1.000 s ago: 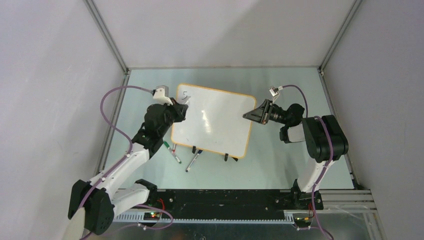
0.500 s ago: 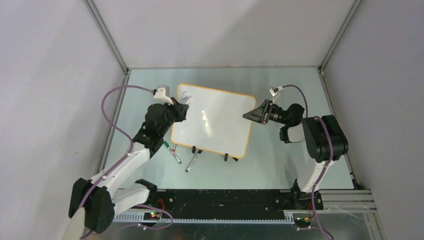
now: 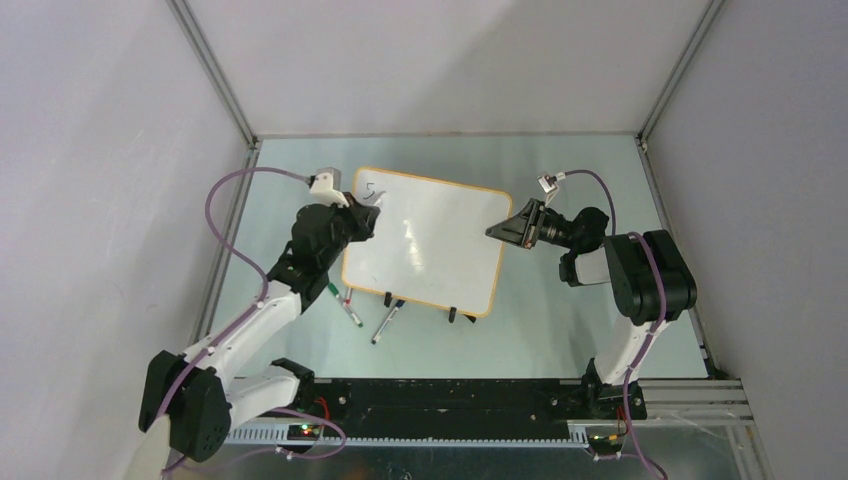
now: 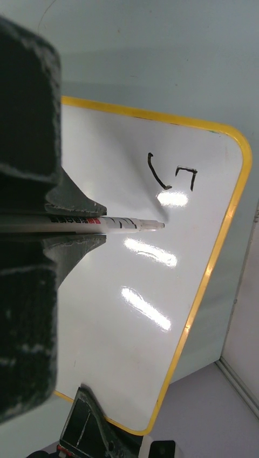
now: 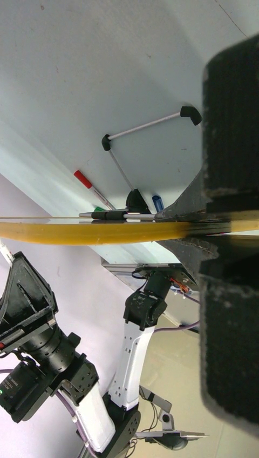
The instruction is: Write a sentence on the whiteboard
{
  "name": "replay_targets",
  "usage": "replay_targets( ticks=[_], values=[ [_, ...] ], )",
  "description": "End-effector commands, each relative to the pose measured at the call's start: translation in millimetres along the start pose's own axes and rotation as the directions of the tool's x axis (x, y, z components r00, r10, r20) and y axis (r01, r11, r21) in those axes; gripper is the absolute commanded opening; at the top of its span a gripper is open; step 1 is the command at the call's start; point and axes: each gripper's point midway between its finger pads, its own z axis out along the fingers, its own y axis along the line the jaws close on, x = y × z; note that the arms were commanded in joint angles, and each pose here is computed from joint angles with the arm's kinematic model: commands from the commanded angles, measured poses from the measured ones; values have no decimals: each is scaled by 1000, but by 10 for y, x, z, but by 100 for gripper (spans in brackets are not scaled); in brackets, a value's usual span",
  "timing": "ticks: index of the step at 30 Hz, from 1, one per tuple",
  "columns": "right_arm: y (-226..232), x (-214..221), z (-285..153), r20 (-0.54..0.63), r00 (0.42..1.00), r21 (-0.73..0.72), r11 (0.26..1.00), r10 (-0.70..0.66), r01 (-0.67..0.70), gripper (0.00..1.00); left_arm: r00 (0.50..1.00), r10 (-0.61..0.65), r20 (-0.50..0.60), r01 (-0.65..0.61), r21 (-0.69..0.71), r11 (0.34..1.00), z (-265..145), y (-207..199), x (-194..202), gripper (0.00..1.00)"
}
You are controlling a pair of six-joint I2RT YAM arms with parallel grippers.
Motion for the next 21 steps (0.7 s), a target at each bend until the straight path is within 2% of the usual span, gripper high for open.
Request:
replay_targets(
  ticks=[1, 21],
  values=[
    [204, -93, 55, -14, 999, -65, 997, -47, 46, 0, 999, -4, 52, 2, 40, 999, 30, -156, -241, 0],
    [218, -87, 60, -17, 999, -69, 997, -47, 46, 0, 999, 2, 51, 0, -37, 999, 24, -19, -242, 0]
  ],
)
